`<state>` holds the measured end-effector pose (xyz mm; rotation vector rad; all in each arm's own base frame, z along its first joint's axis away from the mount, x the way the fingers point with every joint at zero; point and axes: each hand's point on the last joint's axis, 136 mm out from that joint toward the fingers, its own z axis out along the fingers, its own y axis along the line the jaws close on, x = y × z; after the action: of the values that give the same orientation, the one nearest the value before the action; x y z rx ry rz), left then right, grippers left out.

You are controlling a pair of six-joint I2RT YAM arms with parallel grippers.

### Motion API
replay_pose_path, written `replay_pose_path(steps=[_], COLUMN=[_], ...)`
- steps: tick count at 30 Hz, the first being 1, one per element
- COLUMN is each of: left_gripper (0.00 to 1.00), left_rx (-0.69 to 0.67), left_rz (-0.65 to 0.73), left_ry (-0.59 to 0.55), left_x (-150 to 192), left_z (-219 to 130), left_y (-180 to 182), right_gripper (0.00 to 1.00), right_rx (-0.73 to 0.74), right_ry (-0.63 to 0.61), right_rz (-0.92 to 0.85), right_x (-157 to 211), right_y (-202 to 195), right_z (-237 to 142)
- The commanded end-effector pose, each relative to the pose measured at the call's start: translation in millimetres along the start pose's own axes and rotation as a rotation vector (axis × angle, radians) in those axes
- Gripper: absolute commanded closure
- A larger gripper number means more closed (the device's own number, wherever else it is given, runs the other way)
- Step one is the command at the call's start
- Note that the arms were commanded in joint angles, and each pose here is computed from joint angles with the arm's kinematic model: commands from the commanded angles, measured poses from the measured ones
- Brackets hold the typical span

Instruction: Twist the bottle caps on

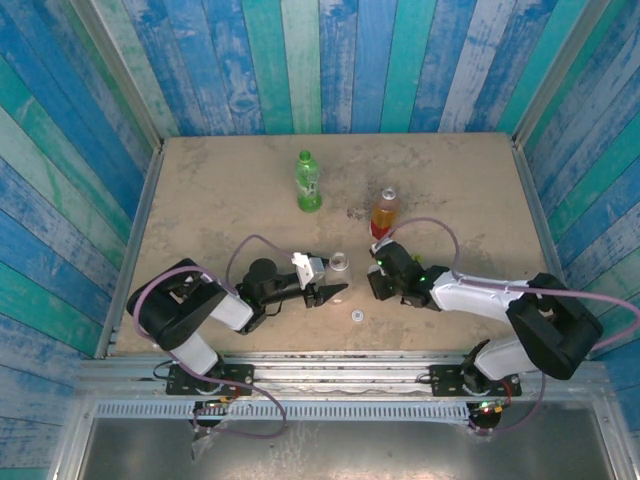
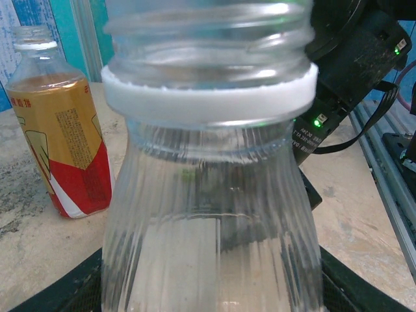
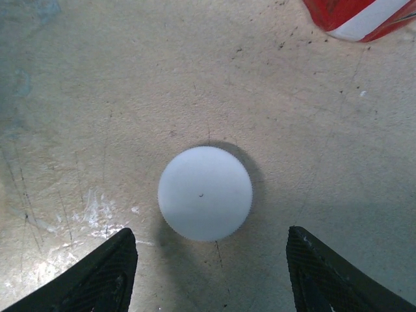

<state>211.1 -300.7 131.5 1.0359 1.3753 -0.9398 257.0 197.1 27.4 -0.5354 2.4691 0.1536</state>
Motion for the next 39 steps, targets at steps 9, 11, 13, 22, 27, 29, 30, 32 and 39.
replay_pose_path(steps=[9,11,13,22,27,29,30,32,39], left_gripper=[0.42,0.42,0.41,0.41,0.41,0.42,0.42,0.42,0.42], left_rx=[0.018,0.013,0.01,0.02,0.019,0.019,0.02,0.019,0.005], left_rz=[-0.011,-0.01,-0.009,-0.014,-0.016,-0.016,-0.017,-0.017,-0.013], left_ry=[0.032,0.035,0.039,0.041,0.044,0.044,0.046,0.045,0.04], left_x=[5,5,6,7,8,8,8,8,7], left_z=[-3,-3,-4,-2,-2,-2,-2,-2,-3], left_y=[-6,-6,-5,-6,-6,-5,-6,-5,-4], right_gripper=[0.4,0.41,0.43,0.48,0.52,0.53,0.54,0.54,0.55], right_rx=[0.019,0.029,0.032,0.034,0.031,0.027,0.026,0.024,0.015], right_ry=[0.01,0.009,0.01,0.015,0.006,0.002,-0.001,-0.005,-0.014], right_rz=[0.027,0.019,0.013,0.013,0.01,0.01,0.012,0.01,0.001], right_x=[-11,-13,-14,-13,-16,-17,-18,-20,-28], right_y=[4,3,2,2,3,3,3,3,3], right_z=[17,18,19,21,20,19,17,14,-3])
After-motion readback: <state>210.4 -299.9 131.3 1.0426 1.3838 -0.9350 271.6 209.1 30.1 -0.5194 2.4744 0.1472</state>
